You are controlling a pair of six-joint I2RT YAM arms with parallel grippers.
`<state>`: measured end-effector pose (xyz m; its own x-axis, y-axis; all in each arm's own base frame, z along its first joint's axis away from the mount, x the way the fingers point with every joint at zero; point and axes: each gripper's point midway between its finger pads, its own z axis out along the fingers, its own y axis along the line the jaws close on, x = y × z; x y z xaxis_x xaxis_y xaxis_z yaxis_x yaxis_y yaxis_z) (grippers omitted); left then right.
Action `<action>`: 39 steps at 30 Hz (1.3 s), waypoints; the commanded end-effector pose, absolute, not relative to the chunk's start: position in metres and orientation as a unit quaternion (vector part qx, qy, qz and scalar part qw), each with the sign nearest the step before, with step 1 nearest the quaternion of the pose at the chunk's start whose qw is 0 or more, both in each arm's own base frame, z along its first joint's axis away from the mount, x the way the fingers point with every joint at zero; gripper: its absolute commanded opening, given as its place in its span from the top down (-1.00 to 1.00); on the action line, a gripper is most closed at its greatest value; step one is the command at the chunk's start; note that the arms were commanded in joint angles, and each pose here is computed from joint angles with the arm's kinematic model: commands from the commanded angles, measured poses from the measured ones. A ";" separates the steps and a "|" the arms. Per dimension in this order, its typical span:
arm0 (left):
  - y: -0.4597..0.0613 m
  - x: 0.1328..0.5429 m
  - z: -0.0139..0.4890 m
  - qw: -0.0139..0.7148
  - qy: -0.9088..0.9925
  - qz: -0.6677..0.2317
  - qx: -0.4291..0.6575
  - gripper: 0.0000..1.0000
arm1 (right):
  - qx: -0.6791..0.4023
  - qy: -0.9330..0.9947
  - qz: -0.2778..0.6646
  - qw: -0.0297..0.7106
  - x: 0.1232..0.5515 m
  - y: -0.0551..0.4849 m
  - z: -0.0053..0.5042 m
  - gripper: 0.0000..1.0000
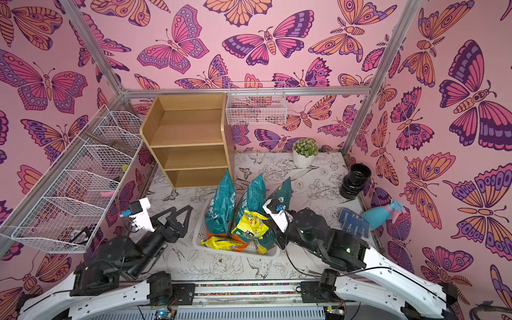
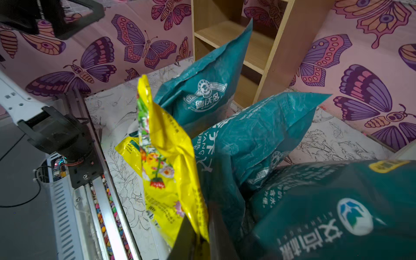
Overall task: Take down the fertilizer bag from the shelf
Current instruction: Place the fertilizer bag in the storage box.
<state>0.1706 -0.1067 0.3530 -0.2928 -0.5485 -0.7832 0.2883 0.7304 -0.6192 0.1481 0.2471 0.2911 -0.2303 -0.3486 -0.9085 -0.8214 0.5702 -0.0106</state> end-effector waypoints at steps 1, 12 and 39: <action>-0.091 0.170 0.348 0.599 0.715 -0.346 -0.105 -0.99 | -0.316 0.771 0.198 0.516 0.178 0.236 0.288 1.00; -0.082 0.169 0.348 0.603 0.708 -0.349 -0.118 -0.99 | -0.367 0.746 0.273 0.484 0.153 0.263 0.299 1.00; -0.066 0.160 0.340 0.602 0.695 -0.373 -0.123 -0.96 | -0.300 0.775 0.165 0.532 0.126 0.203 0.262 1.00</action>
<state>0.1590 -0.0626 0.3463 -0.2378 -0.6366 -0.7336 0.2868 0.6756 -0.6792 0.1081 0.2233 0.2406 -0.2617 -0.4045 -0.8763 -0.7375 0.6695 -0.0888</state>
